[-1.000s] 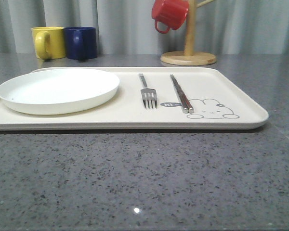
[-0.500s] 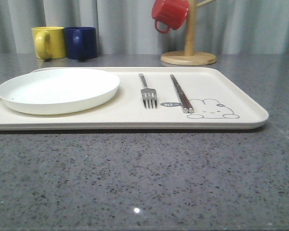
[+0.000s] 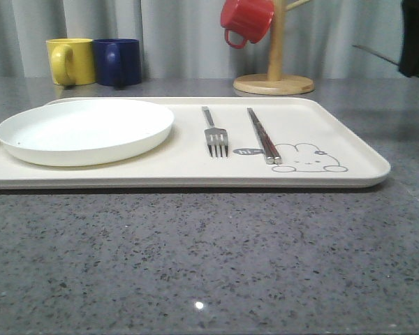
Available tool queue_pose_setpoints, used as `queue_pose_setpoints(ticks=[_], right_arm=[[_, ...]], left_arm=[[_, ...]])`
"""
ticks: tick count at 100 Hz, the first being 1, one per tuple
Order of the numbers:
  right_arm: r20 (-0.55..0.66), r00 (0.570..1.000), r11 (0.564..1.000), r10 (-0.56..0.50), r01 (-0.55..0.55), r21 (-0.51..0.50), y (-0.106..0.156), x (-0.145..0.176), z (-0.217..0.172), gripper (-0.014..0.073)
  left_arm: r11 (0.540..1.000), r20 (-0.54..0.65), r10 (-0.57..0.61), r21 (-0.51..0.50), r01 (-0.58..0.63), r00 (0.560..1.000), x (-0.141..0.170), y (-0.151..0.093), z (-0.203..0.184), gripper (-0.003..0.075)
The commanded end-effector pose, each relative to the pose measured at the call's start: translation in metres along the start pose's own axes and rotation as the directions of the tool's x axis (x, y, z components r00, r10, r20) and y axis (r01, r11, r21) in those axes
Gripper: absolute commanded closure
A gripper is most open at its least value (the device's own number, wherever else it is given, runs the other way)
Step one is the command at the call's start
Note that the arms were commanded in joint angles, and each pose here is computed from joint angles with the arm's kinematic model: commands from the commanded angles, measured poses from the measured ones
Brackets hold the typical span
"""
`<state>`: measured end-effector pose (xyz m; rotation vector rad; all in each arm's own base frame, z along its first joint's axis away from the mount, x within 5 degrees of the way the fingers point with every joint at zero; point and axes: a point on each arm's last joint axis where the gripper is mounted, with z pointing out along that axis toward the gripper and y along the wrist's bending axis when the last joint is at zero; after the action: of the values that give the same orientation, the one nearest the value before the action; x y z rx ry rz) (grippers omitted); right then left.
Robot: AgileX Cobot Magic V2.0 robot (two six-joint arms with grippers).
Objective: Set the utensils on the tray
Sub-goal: 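Lower the spoon onto the tray beside the chopsticks and release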
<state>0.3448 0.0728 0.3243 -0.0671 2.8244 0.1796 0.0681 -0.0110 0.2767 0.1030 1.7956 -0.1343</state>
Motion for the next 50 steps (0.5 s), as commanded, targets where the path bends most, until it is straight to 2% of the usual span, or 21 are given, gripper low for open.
queue_pose_setpoints(ticks=[1,21,34,50], right_arm=[[0.086,0.996,0.999,0.016,-0.012,-0.039,0.021,-0.004,-0.016,0.0662],[0.040,0.996,0.995,0.074,-0.071,-0.071,0.056,-0.005,0.017,0.0662],[0.020,0.992,0.990,0.121,-0.119,-0.078,0.061,-0.009,0.033,0.0662],[0.009,0.992,0.989,0.126,-0.125,-0.074,0.062,-0.011,0.043,0.0662]], left_arm=[[1.000,0.087,-0.003,0.005,0.002,0.996,-0.014,-0.001,-0.002,0.0739],[1.000,0.087,-0.003,0.005,0.002,0.996,-0.014,-0.001,-0.002,0.0739],[1.000,0.087,-0.003,0.005,0.002,0.996,-0.014,-0.001,-0.002,0.0739],[1.000,0.087,-0.003,0.005,0.002,0.996,-0.014,-0.001,-0.002,0.0739]])
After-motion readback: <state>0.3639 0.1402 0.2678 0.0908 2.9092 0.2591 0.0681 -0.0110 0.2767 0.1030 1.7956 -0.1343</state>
